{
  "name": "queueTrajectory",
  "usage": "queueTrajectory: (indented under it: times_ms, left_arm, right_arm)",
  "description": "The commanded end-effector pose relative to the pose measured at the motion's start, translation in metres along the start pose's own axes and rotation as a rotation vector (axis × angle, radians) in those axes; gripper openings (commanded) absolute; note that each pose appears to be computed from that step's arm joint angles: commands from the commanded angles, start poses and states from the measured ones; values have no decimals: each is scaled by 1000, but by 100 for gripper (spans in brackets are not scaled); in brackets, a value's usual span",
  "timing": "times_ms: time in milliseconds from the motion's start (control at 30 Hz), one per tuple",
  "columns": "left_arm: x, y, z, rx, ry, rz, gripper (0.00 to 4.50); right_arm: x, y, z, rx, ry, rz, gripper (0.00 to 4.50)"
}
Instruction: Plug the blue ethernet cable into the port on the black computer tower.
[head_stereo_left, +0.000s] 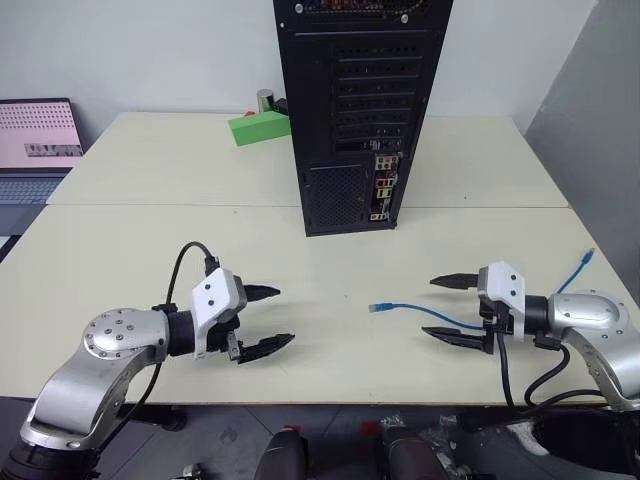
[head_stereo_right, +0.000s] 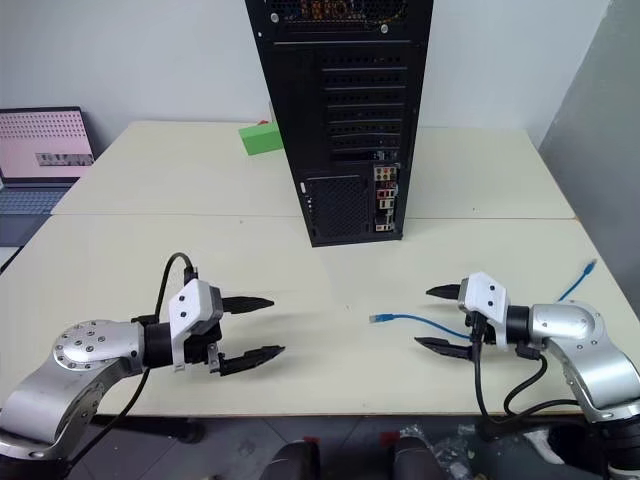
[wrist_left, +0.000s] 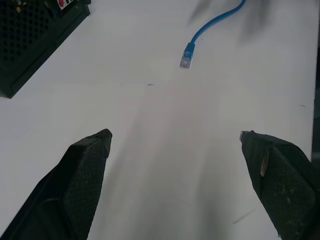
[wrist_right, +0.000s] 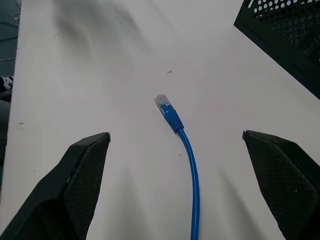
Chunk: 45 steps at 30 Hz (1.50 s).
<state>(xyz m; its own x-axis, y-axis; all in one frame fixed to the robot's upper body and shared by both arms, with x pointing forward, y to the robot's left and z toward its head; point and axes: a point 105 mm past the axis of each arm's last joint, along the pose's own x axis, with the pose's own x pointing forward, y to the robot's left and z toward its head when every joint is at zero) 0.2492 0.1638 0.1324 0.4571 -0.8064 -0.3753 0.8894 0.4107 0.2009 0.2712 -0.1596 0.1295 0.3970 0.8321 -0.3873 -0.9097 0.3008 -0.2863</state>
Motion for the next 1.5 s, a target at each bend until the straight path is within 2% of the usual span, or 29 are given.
queueTrajectory:
  times_ms: [33,333,733,1033,1167,1500]
  left_arm:
    - [-4,-6,16,49,-61,-25,436]
    - [-1,-14,11,54,-41,-47,436]
    - [8,-21,5,67,-26,-102,436]
    - [9,-25,-1,88,-6,-140,436]
    - [9,-26,-4,87,2,-156,450]
    - [13,-21,-8,99,3,-158,450]
  right_arm:
    - [0,-1,8,-47,-15,7,449]
    - [4,-1,5,-50,3,-6,449]
    - [49,5,-7,-50,17,64,449]
    - [77,-8,-21,-40,31,74,449]
    - [79,-10,-27,-33,48,80,388]
    - [72,-9,-37,-27,93,104,162]
